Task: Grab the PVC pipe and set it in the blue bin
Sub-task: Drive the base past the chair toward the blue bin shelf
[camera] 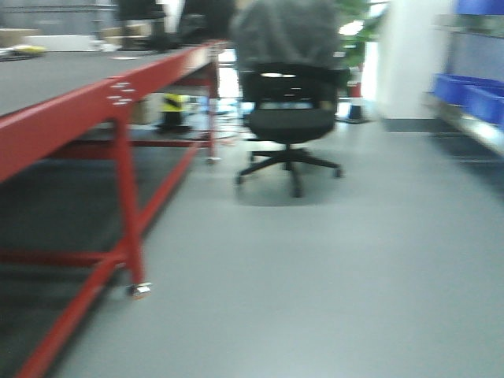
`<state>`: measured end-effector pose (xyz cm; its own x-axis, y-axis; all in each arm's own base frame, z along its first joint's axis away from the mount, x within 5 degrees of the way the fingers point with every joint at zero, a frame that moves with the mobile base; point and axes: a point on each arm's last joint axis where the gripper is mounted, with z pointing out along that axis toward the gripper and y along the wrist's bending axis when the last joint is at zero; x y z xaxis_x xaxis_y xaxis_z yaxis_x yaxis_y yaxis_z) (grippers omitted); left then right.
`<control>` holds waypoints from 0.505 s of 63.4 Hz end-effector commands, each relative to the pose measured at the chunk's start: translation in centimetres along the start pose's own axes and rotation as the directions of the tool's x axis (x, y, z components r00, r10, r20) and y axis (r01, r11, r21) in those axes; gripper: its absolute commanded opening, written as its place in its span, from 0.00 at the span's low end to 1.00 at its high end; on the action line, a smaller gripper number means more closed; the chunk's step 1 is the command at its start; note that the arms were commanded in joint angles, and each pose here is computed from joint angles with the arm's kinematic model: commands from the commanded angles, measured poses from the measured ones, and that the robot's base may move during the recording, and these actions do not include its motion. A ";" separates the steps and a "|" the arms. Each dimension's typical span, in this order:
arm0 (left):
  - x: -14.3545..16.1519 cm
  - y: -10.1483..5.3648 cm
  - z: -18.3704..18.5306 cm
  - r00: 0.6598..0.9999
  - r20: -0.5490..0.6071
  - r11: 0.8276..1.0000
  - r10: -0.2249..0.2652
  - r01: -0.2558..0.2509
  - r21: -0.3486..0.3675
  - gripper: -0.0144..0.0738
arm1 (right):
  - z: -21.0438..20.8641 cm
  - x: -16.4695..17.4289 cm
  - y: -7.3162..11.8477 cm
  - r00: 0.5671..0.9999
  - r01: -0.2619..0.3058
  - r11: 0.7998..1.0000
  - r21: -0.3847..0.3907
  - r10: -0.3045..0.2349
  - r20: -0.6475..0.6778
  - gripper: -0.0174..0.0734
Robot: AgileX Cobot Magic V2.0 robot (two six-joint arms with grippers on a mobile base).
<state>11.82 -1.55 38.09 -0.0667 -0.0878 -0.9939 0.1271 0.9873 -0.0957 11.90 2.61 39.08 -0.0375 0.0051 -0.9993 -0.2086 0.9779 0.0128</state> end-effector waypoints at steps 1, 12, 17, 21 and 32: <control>-0.3 0.0 -0.1 1.000 0.029 1.000 -0.004 0.004 0.003 0.04 | -0.2 -0.3 0.0 0.999 0.016 1.000 0.001 -0.016 0.033 0.01; -0.3 0.0 -0.1 1.000 0.029 1.000 -0.004 0.004 0.003 0.04 | -0.2 -0.3 0.0 0.999 0.016 1.000 0.001 -0.016 0.033 0.01; -0.3 0.0 -0.1 1.000 0.029 1.000 -0.004 0.004 0.003 0.04 | -0.2 -0.3 0.0 0.999 0.016 1.000 0.001 -0.016 0.033 0.01; -0.3 0.0 -0.1 1.000 0.029 1.000 -0.004 0.004 0.003 0.04 | -0.2 -0.3 0.0 0.999 0.016 1.000 0.001 -0.016 0.033 0.01; -0.3 0.0 -0.1 1.000 0.029 1.000 -0.004 0.004 0.003 0.04 | -0.2 -0.3 0.0 0.999 0.016 1.000 0.001 -0.016 0.033 0.01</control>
<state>11.82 -1.55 38.09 -0.0667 -0.0878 -0.9939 0.1271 0.9873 -0.0957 11.85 2.60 39.10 -0.0358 0.0055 -0.9993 -0.2086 0.9779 0.0128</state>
